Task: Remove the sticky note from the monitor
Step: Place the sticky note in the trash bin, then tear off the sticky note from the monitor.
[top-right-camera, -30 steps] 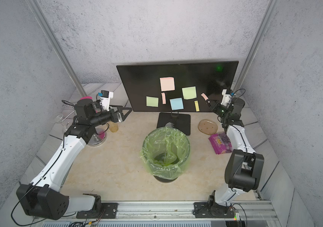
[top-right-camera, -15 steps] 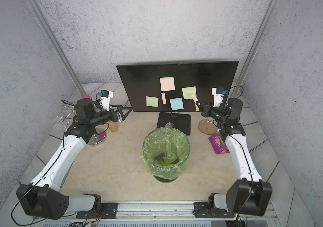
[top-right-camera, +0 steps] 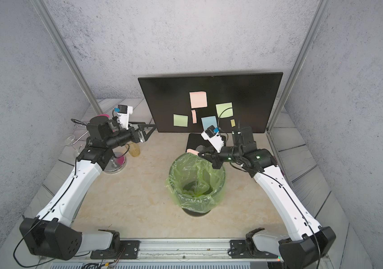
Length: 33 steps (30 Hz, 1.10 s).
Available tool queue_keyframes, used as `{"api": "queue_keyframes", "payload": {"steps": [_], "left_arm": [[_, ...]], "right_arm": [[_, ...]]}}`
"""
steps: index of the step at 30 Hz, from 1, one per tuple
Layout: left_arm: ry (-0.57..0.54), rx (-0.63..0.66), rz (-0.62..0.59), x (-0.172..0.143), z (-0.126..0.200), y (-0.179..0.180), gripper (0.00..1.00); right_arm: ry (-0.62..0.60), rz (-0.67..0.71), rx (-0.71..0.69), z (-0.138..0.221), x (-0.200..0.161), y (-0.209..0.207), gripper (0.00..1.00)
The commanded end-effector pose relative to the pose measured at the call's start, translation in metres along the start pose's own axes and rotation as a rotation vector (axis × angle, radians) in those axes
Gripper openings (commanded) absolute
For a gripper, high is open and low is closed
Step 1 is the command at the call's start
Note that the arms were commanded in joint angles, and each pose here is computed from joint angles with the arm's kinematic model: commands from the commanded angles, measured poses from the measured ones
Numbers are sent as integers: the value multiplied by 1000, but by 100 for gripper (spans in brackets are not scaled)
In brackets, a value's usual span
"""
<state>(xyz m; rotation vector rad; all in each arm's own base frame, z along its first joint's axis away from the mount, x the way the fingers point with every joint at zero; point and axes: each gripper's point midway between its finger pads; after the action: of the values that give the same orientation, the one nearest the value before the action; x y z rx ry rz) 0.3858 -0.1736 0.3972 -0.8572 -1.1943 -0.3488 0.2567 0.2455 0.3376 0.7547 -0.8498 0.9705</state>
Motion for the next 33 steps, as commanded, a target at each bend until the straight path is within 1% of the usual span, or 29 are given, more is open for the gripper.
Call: {"api": "queue_keyframes", "payload": {"steps": [1, 2, 4, 5, 7, 9, 11, 13, 15, 18, 20, 22, 28, 31, 33], "left_arm": [[-32, -35, -24, 8, -1, -9, 100], [-33, -34, -28, 9, 0, -9, 100], [-35, -34, -32, 9, 0, -10, 100], [-35, -33, -33, 9, 0, -10, 100], [-33, -35, -36, 9, 1, -11, 100], [-34, -32, -39, 9, 2, -11, 100], [-36, -31, -41, 9, 2, -11, 100], [-36, -33, -44, 10, 2, -11, 100], [-37, -34, -43, 10, 3, -12, 100], [-35, -37, -43, 10, 4, -14, 100], [-36, -33, -47, 9, 5, -14, 100], [-35, -33, -47, 9, 6, -14, 100], [-33, -38, -61, 8, 10, -18, 100], [-31, -32, -67, 7, 11, -18, 100], [-29, -32, -69, 7, 11, -18, 100]], "right_arm": [[215, 71, -40, -9, -40, -3, 19], [209, 83, -42, -11, -39, -3, 27], [150, 96, -55, -12, -28, -4, 44], [118, 100, -68, -10, -22, -4, 49], [65, 105, -117, -4, -9, -8, 56], [11, 101, -202, 7, 4, -16, 59], [-57, 98, -297, 22, 18, -27, 65], [-140, 36, -406, 43, 32, -48, 70], [-221, -73, -472, 66, 39, -74, 71], [-357, -299, -530, 99, 39, -123, 72], [-441, -400, -546, 111, 38, -149, 74], [-509, -479, -538, 116, 40, -169, 75], [-643, -619, -540, 117, 41, -223, 75], [-720, -657, -528, 115, 45, -240, 75], [-753, -682, -492, 110, 47, -249, 76]]}}
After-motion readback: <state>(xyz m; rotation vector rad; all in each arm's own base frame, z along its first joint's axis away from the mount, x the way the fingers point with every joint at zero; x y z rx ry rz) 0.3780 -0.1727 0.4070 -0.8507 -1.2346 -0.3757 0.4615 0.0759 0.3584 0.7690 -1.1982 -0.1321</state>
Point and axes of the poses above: each gripper's point midway between its finger pads, its own z axis back along the fingers, its own y axis along the line the jaws close on, x = y × z
